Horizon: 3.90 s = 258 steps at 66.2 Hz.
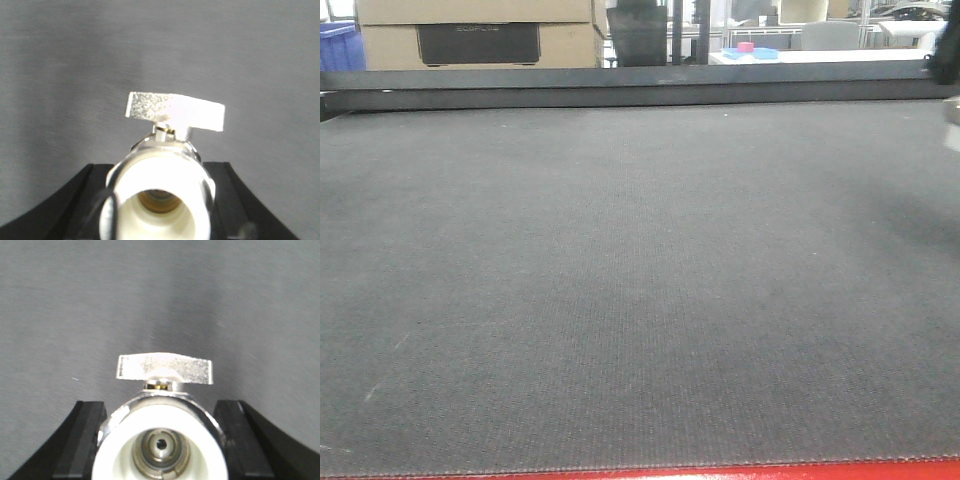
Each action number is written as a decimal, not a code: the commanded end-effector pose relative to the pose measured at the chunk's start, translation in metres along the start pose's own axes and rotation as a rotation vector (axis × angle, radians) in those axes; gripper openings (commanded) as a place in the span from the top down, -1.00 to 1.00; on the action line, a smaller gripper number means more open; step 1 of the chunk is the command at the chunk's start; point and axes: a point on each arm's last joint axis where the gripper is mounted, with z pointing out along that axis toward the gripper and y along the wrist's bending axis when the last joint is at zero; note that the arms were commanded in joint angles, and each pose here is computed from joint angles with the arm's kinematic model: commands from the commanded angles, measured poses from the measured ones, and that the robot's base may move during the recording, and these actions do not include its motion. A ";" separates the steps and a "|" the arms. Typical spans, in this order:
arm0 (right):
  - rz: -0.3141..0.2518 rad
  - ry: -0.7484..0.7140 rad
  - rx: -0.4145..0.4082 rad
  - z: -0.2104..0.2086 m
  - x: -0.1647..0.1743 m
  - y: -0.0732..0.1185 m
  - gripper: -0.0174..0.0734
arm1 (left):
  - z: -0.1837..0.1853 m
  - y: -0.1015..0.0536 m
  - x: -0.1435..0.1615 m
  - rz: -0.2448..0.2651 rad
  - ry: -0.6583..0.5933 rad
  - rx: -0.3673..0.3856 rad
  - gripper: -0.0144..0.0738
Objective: Place valve from conveyor to right shelf box
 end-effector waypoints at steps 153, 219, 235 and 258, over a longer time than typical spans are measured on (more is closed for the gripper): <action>-0.052 -0.542 0.049 -0.164 0.041 0.020 0.96 | -0.136 -0.004 0.123 -0.020 -0.705 0.006 0.93; -0.052 -0.544 0.050 -0.165 0.040 0.020 0.96 | -0.136 -0.004 0.122 -0.020 -0.709 0.006 0.93; -0.052 -0.544 0.050 -0.165 0.040 0.020 0.96 | -0.137 -0.004 0.122 -0.019 -0.719 0.007 0.93; -0.052 -0.544 0.050 -0.165 0.040 0.020 0.96 | -0.137 -0.004 0.121 -0.019 -0.724 0.007 0.93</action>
